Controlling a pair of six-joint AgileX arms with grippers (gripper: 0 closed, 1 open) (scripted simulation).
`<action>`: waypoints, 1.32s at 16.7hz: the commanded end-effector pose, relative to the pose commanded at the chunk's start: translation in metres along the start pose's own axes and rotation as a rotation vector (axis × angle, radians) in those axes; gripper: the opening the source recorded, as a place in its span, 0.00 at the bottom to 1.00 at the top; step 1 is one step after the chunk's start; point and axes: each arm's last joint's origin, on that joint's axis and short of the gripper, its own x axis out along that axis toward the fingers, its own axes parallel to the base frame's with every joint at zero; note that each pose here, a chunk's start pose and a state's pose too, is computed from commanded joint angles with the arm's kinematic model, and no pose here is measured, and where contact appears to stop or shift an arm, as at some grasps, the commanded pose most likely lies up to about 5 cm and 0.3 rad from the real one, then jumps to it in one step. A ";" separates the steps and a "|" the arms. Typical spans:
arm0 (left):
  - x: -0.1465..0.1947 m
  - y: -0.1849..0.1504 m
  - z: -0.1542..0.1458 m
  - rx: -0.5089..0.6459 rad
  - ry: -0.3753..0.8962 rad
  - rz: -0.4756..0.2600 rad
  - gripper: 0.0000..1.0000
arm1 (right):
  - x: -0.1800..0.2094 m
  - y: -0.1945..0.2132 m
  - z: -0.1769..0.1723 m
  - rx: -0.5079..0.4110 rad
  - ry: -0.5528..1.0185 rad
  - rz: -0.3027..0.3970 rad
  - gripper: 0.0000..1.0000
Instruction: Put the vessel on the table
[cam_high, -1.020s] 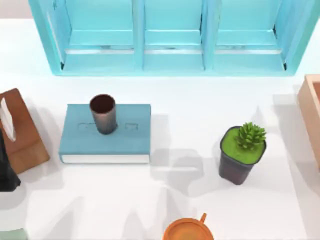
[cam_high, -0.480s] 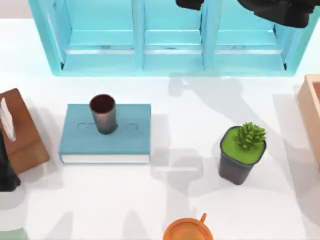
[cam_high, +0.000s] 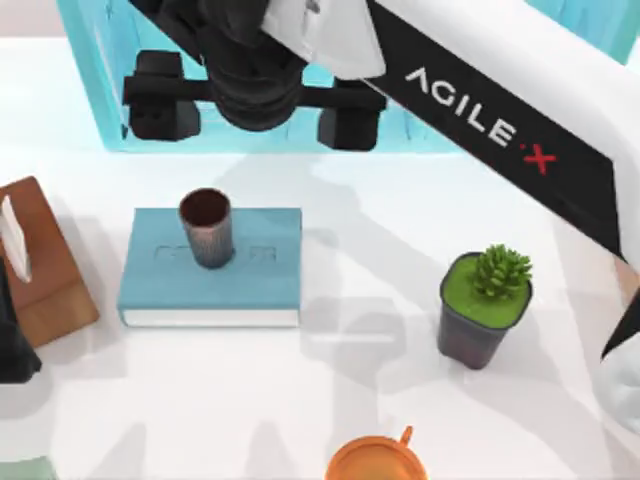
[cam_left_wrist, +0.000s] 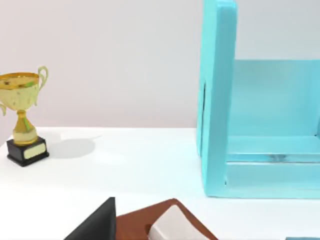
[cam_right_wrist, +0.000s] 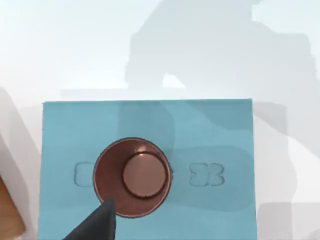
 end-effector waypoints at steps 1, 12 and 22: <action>0.000 0.000 0.000 0.000 0.000 0.000 1.00 | 0.008 0.011 -0.009 -0.007 0.011 -0.015 1.00; 0.000 0.000 0.000 0.000 0.000 0.000 1.00 | 0.034 0.037 -0.037 -0.028 0.038 -0.065 1.00; 0.000 0.000 0.000 0.000 0.000 0.000 1.00 | 0.116 0.035 -0.040 -0.029 0.035 -0.062 1.00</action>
